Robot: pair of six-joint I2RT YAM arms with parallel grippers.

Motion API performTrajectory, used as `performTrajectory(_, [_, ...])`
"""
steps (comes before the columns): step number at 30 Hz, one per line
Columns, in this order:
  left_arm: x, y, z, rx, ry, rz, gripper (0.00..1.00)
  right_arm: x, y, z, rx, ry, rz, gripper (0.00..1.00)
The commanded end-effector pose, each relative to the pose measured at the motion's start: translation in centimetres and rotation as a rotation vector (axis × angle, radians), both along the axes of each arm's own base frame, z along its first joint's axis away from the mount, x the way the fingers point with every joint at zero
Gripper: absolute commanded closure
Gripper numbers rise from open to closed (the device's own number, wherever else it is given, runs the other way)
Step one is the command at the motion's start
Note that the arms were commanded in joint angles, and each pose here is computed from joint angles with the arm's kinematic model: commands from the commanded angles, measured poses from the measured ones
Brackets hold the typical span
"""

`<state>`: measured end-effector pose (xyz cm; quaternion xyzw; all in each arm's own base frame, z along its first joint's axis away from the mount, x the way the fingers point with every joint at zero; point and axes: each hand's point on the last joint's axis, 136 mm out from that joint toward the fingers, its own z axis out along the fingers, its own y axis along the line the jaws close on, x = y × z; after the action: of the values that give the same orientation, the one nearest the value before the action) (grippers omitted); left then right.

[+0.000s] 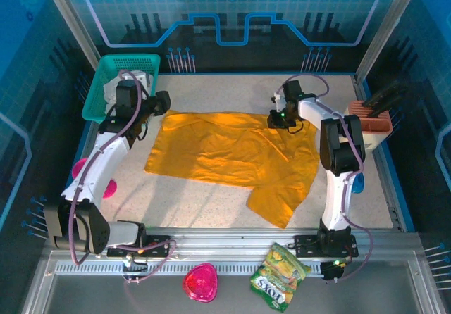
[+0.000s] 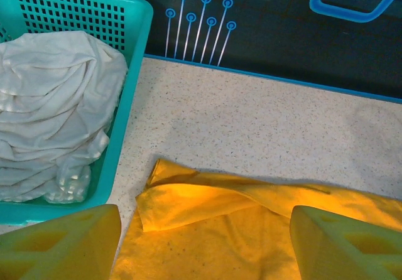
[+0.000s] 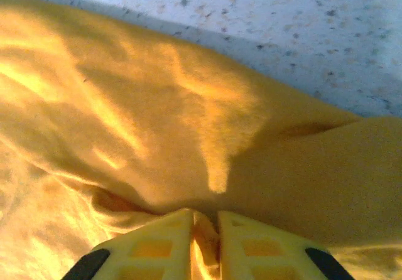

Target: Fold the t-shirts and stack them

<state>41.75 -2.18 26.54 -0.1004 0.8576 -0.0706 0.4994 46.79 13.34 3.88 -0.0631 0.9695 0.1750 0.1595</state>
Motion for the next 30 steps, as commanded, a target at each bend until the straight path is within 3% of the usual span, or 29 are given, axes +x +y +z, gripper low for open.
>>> performTrajectory(1, [-0.9,0.0,0.5,-0.019,-0.002,-0.001,0.28,-0.3,1.7,2.3,0.032,-0.024,0.031,0.99])
performTrajectory(8, [-1.2,0.2,0.7,-0.013,-0.008,0.003,0.28,-3.4,4.0,3.8,0.06,-0.001,0.013,1.0])
performTrajectory(13, [-1.2,0.1,0.5,-0.013,-0.005,0.002,0.27,-6.4,5.9,2.3,0.061,0.061,-0.045,1.0])
performTrajectory(21, [-1.3,0.0,0.2,-0.01,0.006,-0.009,0.27,-9.4,7.3,0.0,-0.021,0.114,-0.125,0.84])
performTrajectory(30, [-1.1,-0.1,-0.8,-0.001,0.042,-0.018,0.25,-10.0,7.7,3.6,0.024,0.077,-0.139,0.78])
